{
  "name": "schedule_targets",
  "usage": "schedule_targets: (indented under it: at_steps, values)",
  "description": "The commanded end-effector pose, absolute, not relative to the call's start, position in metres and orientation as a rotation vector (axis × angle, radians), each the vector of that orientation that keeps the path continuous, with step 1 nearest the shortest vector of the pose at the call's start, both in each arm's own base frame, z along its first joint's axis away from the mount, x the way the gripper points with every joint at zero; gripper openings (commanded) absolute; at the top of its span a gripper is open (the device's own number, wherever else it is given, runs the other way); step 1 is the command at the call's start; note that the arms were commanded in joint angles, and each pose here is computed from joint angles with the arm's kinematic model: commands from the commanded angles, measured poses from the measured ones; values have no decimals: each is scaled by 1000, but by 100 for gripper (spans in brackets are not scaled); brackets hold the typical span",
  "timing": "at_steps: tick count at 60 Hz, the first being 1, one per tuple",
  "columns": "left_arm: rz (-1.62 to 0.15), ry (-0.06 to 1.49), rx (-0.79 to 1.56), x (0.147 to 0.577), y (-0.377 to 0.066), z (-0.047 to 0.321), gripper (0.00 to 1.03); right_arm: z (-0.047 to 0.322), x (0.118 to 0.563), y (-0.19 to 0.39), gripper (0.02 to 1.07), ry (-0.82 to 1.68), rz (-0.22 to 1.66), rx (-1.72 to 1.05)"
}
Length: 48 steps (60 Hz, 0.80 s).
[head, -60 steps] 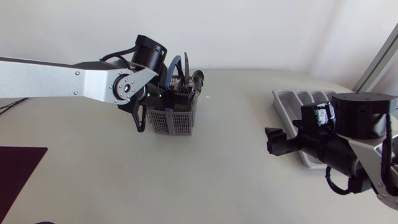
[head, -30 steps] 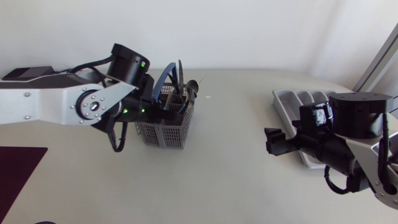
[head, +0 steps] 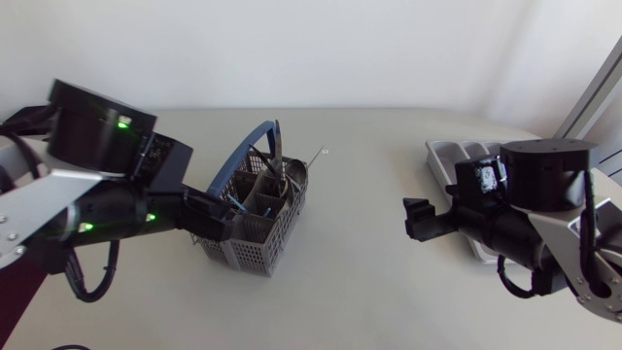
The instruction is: Sort the cutlery from the basket into the organizer compartments.
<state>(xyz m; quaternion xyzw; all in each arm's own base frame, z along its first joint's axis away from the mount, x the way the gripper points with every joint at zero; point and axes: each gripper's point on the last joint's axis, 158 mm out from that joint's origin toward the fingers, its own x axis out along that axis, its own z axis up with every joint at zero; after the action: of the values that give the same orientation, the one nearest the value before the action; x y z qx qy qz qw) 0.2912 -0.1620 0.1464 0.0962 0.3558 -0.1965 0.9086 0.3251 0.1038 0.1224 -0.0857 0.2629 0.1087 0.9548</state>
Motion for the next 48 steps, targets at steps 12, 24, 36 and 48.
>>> schedule_targets:
  at_steps: [12, 24, 36, 48]
  values:
    - [-373, 661, 254, 279, -124, 171, 77, 137, 362, 123, 102, 560, 225, -200]
    - [-423, 673, 362, 252, -95, 152, 67, 118, 393, 152, 100, 668, 324, -185]
    - [-461, 633, 451, 239, -89, 135, 41, 110, 421, 180, 75, 721, 433, -75]
    - [-558, 756, 380, 236, -87, 91, 16, 94, 448, 209, 18, 787, 521, 73]
